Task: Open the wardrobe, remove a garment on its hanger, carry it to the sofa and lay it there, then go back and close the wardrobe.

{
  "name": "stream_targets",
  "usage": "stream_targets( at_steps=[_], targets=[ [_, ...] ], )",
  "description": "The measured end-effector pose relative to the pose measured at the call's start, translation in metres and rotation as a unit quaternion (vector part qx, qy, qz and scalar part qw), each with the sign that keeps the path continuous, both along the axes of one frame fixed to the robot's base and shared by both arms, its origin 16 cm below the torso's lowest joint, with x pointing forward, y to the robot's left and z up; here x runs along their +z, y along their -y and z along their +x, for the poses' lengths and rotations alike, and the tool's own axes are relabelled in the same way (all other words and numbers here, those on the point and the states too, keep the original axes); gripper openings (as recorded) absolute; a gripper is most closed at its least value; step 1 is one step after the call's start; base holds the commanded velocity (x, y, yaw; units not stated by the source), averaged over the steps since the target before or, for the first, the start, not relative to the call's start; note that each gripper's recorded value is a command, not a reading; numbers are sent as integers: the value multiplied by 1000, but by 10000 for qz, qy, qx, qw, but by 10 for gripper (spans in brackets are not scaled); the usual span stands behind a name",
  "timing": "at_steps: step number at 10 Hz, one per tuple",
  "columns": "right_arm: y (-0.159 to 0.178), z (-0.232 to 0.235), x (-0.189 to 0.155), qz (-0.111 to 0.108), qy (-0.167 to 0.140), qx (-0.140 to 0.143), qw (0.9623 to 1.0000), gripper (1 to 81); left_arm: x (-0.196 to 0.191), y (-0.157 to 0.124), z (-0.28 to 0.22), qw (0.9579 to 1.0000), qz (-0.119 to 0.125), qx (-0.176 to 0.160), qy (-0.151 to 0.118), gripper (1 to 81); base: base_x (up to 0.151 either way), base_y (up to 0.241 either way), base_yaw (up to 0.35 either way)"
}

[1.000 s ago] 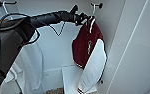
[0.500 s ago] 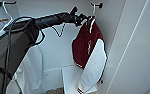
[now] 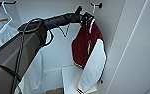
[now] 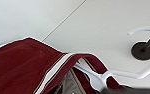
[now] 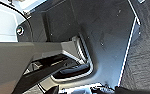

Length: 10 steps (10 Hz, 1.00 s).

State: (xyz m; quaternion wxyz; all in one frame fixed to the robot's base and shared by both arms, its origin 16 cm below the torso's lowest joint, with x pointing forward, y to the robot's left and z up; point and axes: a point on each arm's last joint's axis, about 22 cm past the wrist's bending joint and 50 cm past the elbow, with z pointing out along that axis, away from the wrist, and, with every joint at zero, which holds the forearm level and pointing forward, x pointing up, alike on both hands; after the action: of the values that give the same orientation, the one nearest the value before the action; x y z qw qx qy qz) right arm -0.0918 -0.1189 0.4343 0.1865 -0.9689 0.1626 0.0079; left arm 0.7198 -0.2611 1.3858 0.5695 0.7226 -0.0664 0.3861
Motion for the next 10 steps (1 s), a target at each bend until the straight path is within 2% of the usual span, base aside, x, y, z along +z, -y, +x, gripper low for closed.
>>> stream_targets(
  at_steps=[2, 5, 7, 9, 10],
  targets=[
    [-1, -5, 1, -18, -4, -167, 9999, 811, -3, 19, -3, 9998, -109, -110, -130, 811, 0, 0, 0],
    [-4, -15, 2, -10, -56, -207, 9998, 811, 4, 22, -1, 9985, -465, -97, -270, 811, 0, 0, 0],
    [-4, -15, 2, -9, -55, -207, 9998, 811, -11, 23, 4, 9974, -620, -73, -349, 811, 0, 0, 0],
    [-4, -15, 2, -10, -60, -211, 9998, 811, -20, 25, 6, 9940, -1032, -84, -360, 811, 0, 0, 0],
    [-4, -15, 2, -10, -63, -214, 9998, 811, -18, 25, 4, 9931, -1112, -131, -336, 811, 0, 0, 0]
  ],
)
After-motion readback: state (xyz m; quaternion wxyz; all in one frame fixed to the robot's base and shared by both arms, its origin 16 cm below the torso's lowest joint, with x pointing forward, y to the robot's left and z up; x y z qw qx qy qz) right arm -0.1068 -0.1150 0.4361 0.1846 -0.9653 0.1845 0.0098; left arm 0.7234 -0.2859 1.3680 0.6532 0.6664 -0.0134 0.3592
